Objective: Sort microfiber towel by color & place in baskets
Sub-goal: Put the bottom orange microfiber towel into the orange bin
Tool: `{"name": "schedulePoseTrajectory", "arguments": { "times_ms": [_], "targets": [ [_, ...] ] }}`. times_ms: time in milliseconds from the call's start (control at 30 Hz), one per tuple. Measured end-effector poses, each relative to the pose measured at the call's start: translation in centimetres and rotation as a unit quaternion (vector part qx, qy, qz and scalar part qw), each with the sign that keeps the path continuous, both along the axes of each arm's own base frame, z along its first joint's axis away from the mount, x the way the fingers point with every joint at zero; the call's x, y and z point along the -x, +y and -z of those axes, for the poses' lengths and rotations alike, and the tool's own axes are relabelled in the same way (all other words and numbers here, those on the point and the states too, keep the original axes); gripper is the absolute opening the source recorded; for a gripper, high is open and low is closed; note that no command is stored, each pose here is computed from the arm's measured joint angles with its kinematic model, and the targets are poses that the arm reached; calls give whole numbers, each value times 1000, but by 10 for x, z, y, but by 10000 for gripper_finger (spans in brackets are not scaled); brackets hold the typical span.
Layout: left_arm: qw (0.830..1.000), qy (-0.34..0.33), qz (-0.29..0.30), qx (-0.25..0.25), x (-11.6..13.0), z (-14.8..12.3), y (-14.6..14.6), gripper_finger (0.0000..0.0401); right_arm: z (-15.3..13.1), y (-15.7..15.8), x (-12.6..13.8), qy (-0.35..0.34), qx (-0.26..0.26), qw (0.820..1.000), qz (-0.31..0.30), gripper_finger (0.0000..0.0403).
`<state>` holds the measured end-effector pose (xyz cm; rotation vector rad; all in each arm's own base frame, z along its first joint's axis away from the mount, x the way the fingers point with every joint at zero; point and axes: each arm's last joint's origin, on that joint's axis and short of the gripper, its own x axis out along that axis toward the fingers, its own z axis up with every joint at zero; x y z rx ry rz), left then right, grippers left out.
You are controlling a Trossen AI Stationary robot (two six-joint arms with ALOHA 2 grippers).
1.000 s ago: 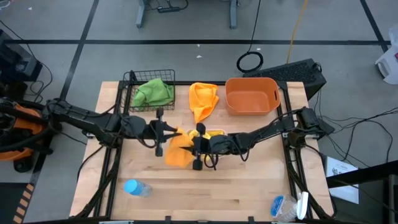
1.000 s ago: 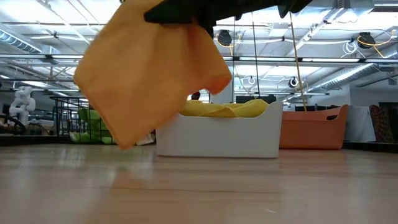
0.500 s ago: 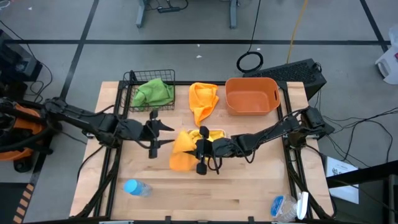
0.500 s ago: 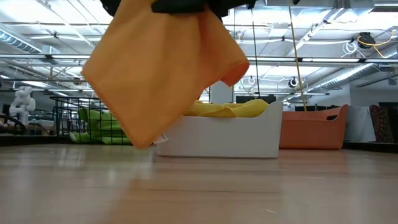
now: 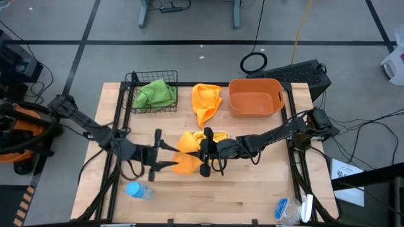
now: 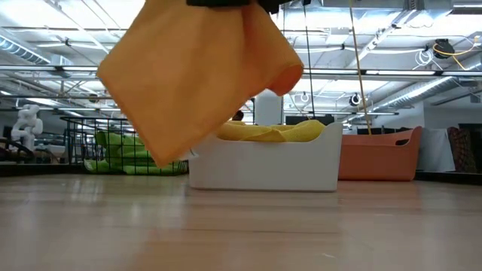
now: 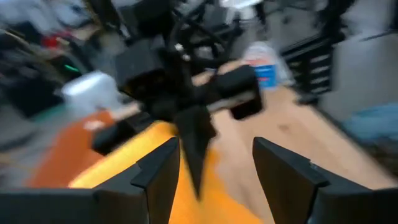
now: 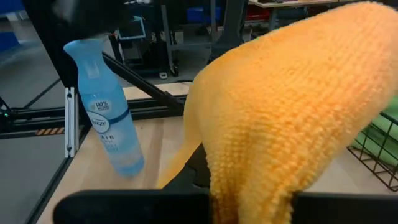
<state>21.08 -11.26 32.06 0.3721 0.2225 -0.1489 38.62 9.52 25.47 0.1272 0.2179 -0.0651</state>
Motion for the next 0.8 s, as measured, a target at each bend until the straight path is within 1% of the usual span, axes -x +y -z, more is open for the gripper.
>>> {"name": "schedulePoseTrajectory", "arguments": {
  "times_ms": [100, 167, 300, 367, 433, 500, 567, 633, 700, 800],
  "targets": [
    [996, -1, -50, -70, -10, 11, -10, 212, -3, 0, 2, 0, -1, 1000, -2, 4],
    [992, 7, -83, -97, -16, 20, -13, 221, -4, 2, 3, 2, -3, 1000, -9, 4],
    [987, 28, -107, -119, -27, 35, -18, 257, -9, 1, 7, 5, -3, 1000, -14, 4],
    [980, 32, -140, -139, -31, 41, -20, 282, -12, 1, 9, 6, -2, 1000, -14, 4],
    [970, 38, -167, -170, -33, 47, -20, 307, -12, 1, 9, 6, -2, 1000, -14, 4],
    [966, 44, -172, -188, -36, 51, -21, 330, -12, 1, 9, 7, -1, 1000, -16, 4],
    [965, 49, -171, -194, -38, 54, -22, 347, -12, 1, 9, 7, -1, 1000, -16, 4],
    [962, 57, -174, -200, -42, 59, -20, 354, -11, 1, 9, 10, 0, 1000, -16, 4],
    [960, 68, -173, -207, -45, 65, -19, 352, -11, 1, 9, 12, 0, 1000, -16, 4],
    [960, 70, -175, -206, -49, 68, -19, 325, -11, 1, 9, 10, -1, 1000, -16, 4]
  ]
}}
